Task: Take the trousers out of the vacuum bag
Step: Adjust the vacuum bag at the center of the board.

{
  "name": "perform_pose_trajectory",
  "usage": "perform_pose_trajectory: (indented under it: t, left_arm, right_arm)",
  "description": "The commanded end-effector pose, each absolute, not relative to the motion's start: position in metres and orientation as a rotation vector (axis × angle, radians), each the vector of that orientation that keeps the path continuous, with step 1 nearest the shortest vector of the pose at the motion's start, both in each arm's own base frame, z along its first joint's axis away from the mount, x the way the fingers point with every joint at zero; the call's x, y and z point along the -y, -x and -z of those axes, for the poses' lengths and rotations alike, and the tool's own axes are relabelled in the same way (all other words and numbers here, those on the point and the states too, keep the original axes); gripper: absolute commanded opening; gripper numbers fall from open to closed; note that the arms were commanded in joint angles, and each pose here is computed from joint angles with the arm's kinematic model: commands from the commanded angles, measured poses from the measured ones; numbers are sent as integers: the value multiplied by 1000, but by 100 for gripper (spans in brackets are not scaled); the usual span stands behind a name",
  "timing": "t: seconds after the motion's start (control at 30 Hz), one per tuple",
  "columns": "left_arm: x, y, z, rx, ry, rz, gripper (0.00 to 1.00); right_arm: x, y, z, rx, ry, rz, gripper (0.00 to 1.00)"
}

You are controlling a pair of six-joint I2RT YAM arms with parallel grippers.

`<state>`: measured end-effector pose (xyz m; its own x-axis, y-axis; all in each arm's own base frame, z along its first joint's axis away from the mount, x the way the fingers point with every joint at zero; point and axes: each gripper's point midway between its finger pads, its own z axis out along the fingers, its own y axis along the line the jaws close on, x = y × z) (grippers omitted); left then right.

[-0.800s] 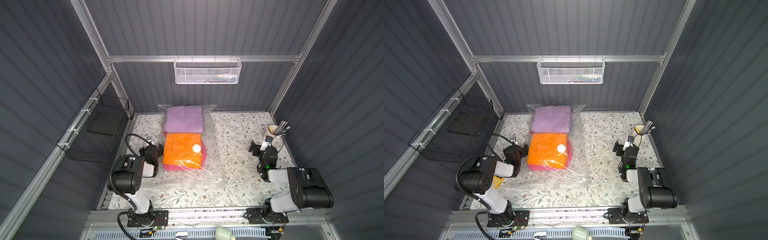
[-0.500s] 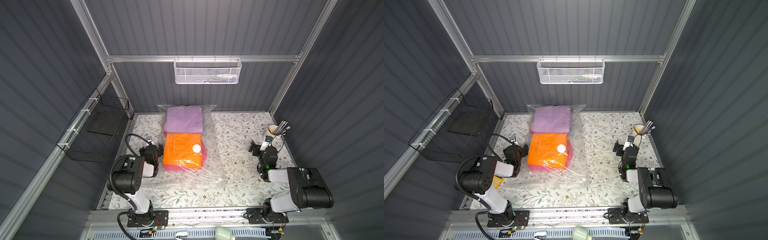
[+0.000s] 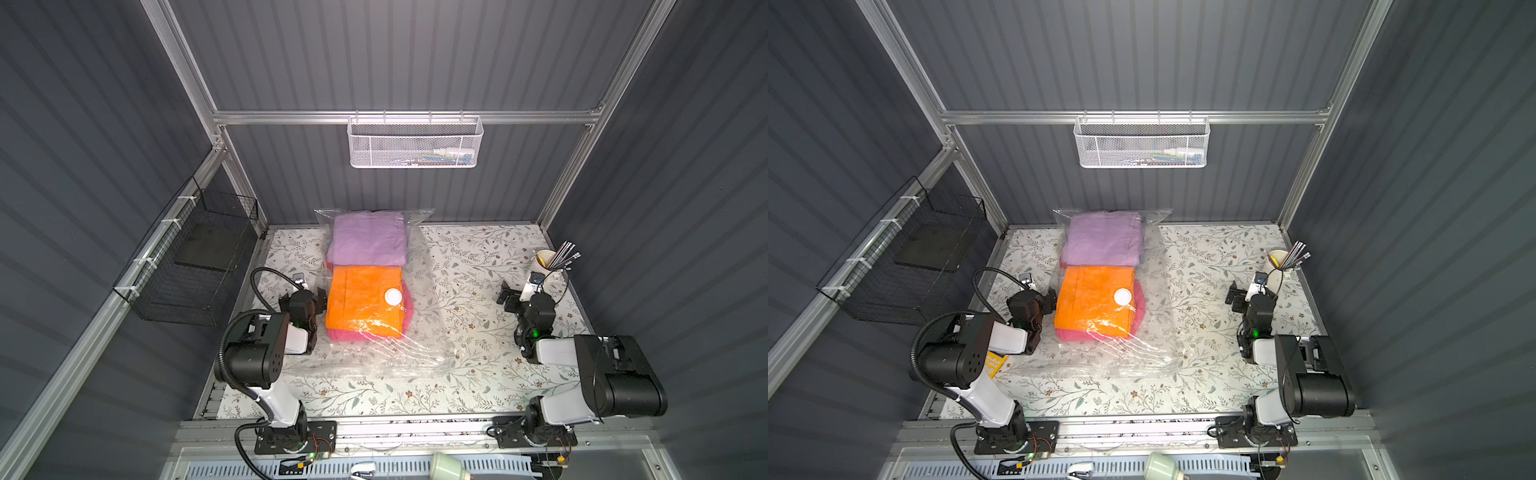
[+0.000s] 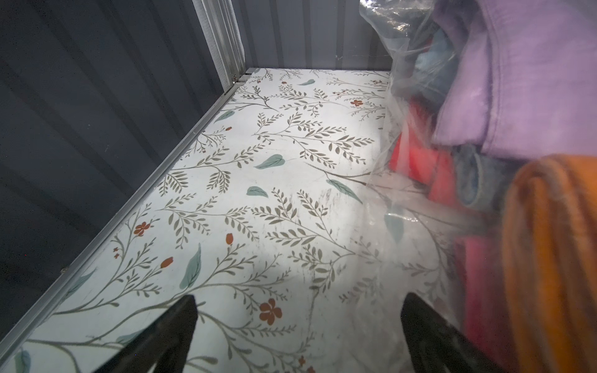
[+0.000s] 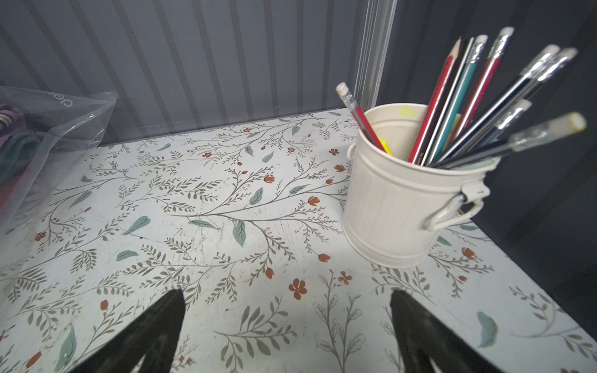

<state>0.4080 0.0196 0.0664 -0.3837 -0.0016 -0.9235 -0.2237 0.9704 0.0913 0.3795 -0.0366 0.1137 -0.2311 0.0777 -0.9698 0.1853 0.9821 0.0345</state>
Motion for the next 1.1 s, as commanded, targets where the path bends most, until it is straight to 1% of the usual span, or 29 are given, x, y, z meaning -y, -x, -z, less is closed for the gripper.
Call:
perform_pose_trajectory:
  t: [0.0, 0.2, 0.27, 0.37, 0.43, 0.47, 0.5, 0.57, 0.6, 0.63, 0.67, 0.73, 0.8, 0.93, 1.0, 1.07]
  left_arm:
    - [-13, -413, -68, -1948, 130, -220, 100]
    - [-13, -413, -68, -1946, 128, -219, 100]
    - [-4, -412, -72, -1938, 76, -187, 100]
    - [-8, -406, -92, -1903, 102, -231, 100]
    - [-10, -401, -114, -1879, 127, -261, 100]
    - [-11, -398, -130, -1855, 150, -272, 100]
    - [-11, -395, -147, -1821, 202, -250, 100]
    - [-10, -390, -178, -1767, 291, -154, 100]
    - [-18, -384, -193, -1726, 415, -114, 100]
    - [-28, -377, -201, -1690, 563, -80, 100]
    - [-32, -373, -209, -1672, 630, -40, 100]
    - [-16, -374, -227, -1689, 519, 49, 100]
    - [0, -373, -237, -1759, 451, 117, 100]
    - [37, -362, -234, -1975, 274, 224, 100]
    - [62, -349, -226, -2029, 190, 273, 100]
    - [84, -333, -218, -2078, 104, 284, 100]
  right_arm:
    - [37, -383, -121, -1787, -198, 90, 99]
    - [38, -382, -121, -1785, -200, 92, 99]
    - [38, -380, -123, -1773, -204, 95, 99]
    - [44, -371, -143, -1736, -243, 124, 99]
    - [55, -366, -159, -1821, -352, 143, 99]
    - [56, -366, -177, -1857, -406, 129, 99]
    - [52, -365, -202, -1859, -427, 88, 99]
    - [42, -367, -234, -1849, -482, -16, 99]
    - [37, -369, -254, -1799, -541, -113, 99]
    - [32, -370, -263, -1761, -596, -210, 99]
    - [24, -369, -265, -1754, -636, -317, 99]
    - [17, -369, -259, -1689, -653, -424, 99]
    - [3, -368, -250, -1667, -587, -533, 99]
    - [-19, -367, -233, -1844, -568, -501, 99]
    - [-28, -365, -225, -1913, -550, -465, 99]
    - [-35, -362, -218, -1942, -538, -482, 99]
